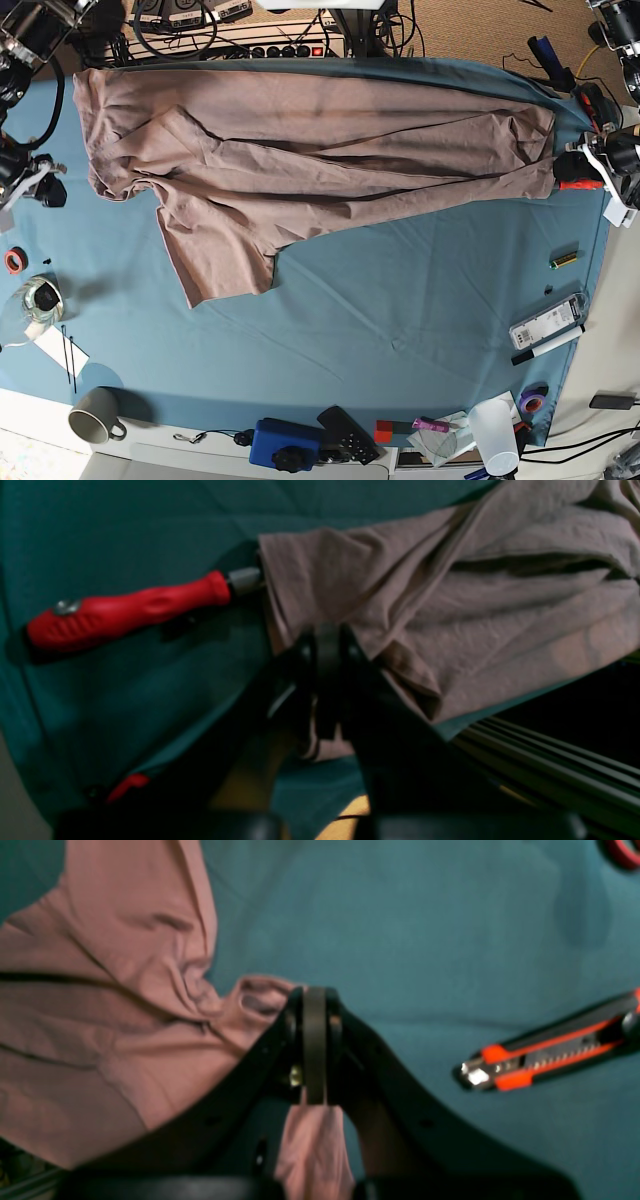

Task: Fold the T-shirt properly
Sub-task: 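Pull the shirt edge with the right gripper toward the collar end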

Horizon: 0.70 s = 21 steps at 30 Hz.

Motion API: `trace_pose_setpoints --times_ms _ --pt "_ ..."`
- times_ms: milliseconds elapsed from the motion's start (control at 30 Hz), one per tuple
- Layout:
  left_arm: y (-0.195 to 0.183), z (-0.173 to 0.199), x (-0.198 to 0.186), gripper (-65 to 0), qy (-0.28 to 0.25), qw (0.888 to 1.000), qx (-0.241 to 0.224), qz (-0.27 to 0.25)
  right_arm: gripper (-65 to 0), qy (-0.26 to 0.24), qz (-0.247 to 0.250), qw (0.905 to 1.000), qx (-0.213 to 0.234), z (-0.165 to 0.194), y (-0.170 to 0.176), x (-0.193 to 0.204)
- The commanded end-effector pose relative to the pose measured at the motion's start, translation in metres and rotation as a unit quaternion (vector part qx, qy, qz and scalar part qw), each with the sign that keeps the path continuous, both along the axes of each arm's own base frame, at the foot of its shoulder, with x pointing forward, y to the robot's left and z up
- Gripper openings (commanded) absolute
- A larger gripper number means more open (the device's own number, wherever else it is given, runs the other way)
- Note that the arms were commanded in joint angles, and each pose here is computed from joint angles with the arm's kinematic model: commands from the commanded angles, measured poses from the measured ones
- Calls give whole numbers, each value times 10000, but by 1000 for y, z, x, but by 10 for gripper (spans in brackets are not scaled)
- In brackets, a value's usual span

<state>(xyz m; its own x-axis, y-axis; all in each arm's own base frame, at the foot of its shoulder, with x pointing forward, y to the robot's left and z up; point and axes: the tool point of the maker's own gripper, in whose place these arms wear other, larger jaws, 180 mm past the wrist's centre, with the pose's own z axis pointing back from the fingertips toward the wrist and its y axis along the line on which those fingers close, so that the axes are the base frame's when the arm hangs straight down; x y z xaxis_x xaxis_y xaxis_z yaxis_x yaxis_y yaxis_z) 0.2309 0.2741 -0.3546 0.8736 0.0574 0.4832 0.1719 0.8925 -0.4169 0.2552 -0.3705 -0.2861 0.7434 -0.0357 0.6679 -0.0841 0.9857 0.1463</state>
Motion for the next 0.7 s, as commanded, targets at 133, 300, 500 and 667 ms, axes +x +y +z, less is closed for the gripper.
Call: trace_pose_setpoints --times_ms 133,300,500,667 --pt "5 12 6 -650 -181 9998 55 -34 -650 -416 63 9990 -151 26 -5 15" --pt "5 12 6 -650 -181 9998 58 -35 -558 -638 197 9975 -241 37 -3 25" --pt "5 12 6 -650 -183 9998 58 -35 -489 -978 258 9943 -332 55 1 48" --pt "5 12 6 -650 -181 9998 59 -35 -489 -953 741 9896 -788 57 31 90"
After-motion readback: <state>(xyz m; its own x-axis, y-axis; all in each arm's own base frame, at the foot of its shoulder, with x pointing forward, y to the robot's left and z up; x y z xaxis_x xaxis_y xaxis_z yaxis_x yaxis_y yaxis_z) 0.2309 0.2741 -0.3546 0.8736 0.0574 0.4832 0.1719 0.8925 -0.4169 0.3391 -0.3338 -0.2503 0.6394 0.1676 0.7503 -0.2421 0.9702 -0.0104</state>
